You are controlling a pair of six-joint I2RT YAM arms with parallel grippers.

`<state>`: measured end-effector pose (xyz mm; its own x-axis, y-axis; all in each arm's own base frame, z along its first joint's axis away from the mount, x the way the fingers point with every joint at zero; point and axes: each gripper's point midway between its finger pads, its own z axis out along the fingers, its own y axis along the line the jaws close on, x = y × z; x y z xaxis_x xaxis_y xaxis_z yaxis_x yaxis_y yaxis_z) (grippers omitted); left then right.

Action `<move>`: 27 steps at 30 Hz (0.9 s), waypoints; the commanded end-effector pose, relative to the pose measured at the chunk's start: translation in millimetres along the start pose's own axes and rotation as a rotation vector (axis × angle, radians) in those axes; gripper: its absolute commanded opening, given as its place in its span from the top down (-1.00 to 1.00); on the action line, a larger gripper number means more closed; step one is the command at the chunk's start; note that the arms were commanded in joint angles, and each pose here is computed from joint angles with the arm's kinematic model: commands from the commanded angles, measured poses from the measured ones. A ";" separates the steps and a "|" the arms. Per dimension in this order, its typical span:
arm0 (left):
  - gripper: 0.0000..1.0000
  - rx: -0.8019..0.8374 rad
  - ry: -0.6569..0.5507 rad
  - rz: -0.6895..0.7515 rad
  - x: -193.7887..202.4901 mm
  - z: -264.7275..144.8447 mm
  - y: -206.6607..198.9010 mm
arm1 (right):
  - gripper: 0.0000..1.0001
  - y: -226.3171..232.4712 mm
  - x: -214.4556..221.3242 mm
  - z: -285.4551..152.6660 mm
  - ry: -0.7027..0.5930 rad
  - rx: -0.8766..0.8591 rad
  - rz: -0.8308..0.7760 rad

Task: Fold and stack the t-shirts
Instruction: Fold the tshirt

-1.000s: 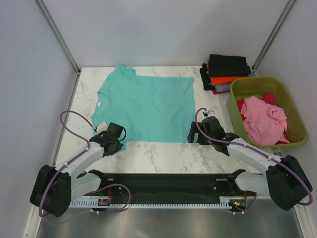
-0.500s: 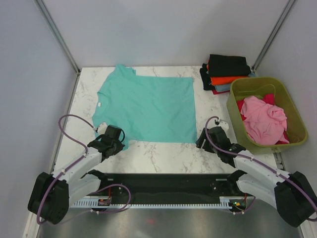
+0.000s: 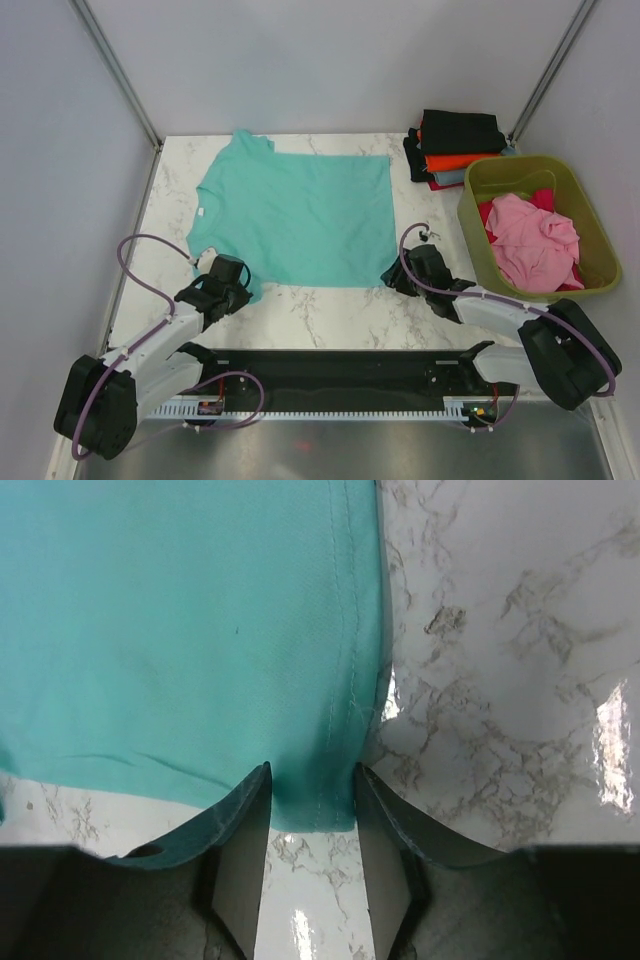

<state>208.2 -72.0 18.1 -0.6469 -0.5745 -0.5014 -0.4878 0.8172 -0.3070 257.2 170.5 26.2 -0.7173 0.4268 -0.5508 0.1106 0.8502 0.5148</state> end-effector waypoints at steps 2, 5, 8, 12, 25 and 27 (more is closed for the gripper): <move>0.96 0.037 -0.014 0.024 -2.0 -0.5 -5.7 | 0.12 -19.1 27.7 -3.5 0.101 0.070 0.011; 0.96 0.036 -0.012 0.024 -1.8 -0.3 -5.5 | 0.18 -26.1 28.3 -7.5 0.094 0.093 0.006; 0.96 0.040 -0.012 0.024 -2.0 -0.6 -6.7 | 0.34 -31.7 30.6 -9.8 0.083 0.098 0.008; 0.96 0.042 -0.011 0.025 -1.8 -0.8 -6.5 | 0.64 -35.3 30.6 -9.4 0.074 0.108 0.009; 0.96 0.139 0.008 0.083 -7.0 -22.1 -24.5 | 1.00 -33.4 16.2 -28.1 0.056 0.139 -0.033; 0.96 0.158 0.020 0.101 -7.6 -28.2 -28.9 | 1.00 -31.3 14.6 -32.2 0.050 0.128 -0.029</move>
<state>204.9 -83.6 32.3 -0.6813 -0.5358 -0.4988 -0.4001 0.8431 -0.3592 224.8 147.5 17.4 -0.7521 0.4083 -0.5174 0.1692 0.8783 0.4472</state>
